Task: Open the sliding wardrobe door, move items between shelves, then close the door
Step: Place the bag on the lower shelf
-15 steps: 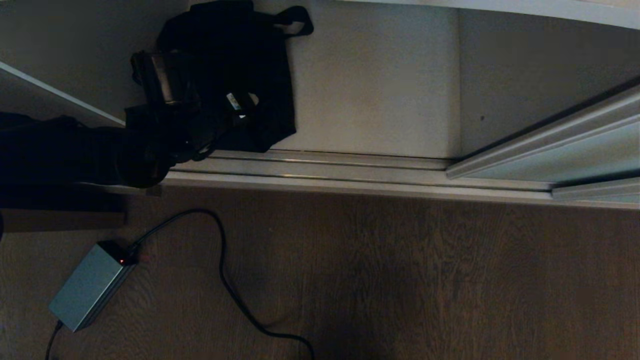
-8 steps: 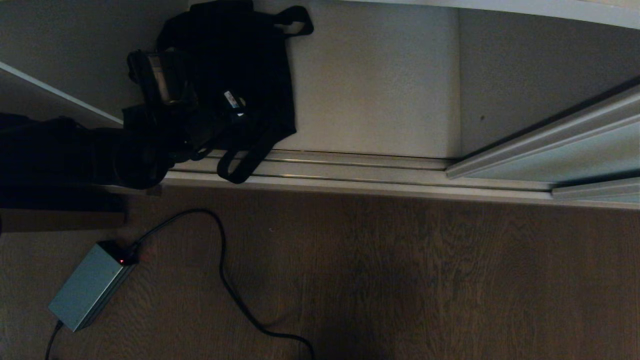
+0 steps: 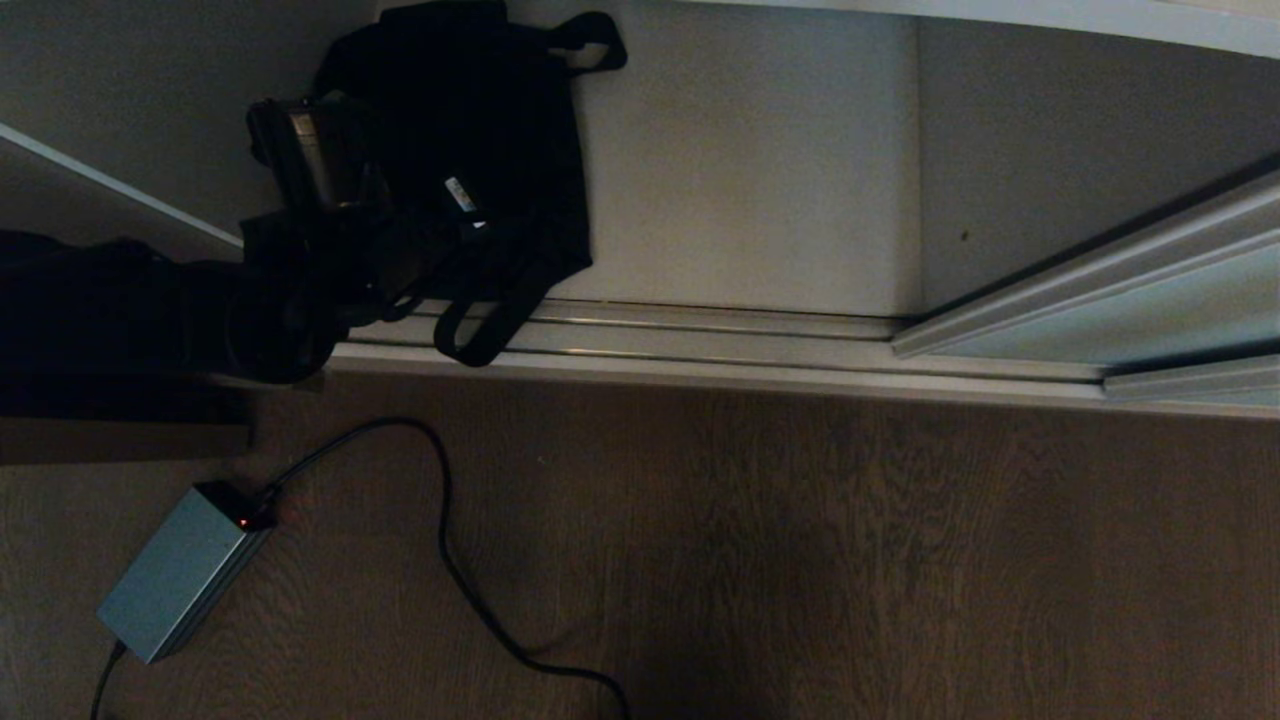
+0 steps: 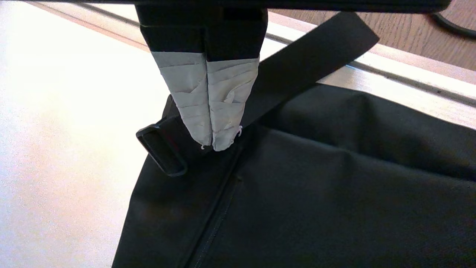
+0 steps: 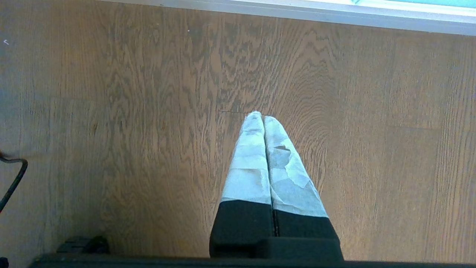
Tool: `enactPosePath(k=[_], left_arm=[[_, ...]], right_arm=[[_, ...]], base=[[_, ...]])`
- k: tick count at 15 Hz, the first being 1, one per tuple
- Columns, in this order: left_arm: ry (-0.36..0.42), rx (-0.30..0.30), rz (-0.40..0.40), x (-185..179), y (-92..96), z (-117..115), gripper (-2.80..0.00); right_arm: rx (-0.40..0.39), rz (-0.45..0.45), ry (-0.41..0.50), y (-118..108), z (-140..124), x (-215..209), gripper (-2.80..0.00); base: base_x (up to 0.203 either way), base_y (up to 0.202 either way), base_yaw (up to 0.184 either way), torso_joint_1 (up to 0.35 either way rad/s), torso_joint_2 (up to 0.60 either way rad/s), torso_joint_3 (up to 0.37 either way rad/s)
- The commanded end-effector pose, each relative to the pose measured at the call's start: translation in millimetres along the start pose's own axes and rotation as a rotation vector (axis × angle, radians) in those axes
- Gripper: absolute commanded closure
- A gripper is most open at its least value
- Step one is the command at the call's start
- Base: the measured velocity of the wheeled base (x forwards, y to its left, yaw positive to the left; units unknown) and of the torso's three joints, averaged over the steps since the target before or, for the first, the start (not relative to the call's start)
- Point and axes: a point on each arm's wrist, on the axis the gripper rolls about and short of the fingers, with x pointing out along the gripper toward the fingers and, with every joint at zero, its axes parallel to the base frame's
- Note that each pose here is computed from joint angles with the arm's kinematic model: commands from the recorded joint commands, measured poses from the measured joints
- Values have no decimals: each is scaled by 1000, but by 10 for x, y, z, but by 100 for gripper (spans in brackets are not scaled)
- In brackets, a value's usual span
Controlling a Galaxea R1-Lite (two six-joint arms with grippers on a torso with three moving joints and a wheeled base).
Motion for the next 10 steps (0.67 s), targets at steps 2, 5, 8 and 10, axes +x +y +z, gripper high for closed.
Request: enactPosePath(k=[2,5,8,10], left_arm=[[9,0,3,-4,15,-28,0],[25,5,11,10,32,-86,0],[41,6,13,35,44,-129,0],[93,25,36,62,89,-241,0]], right_arm=[[0,0,-2,0,-4,-2,0],[0,0,-2,0,-4,-1,0],[0,0,-2,0,-5,-1,0],[0,0,-2,0,-5,-1,0]], base=[[0,0,0,0,0,0],[0,0,0,0,0,0],[0,0,0,0,0,0],[0,0,0,0,0,0]])
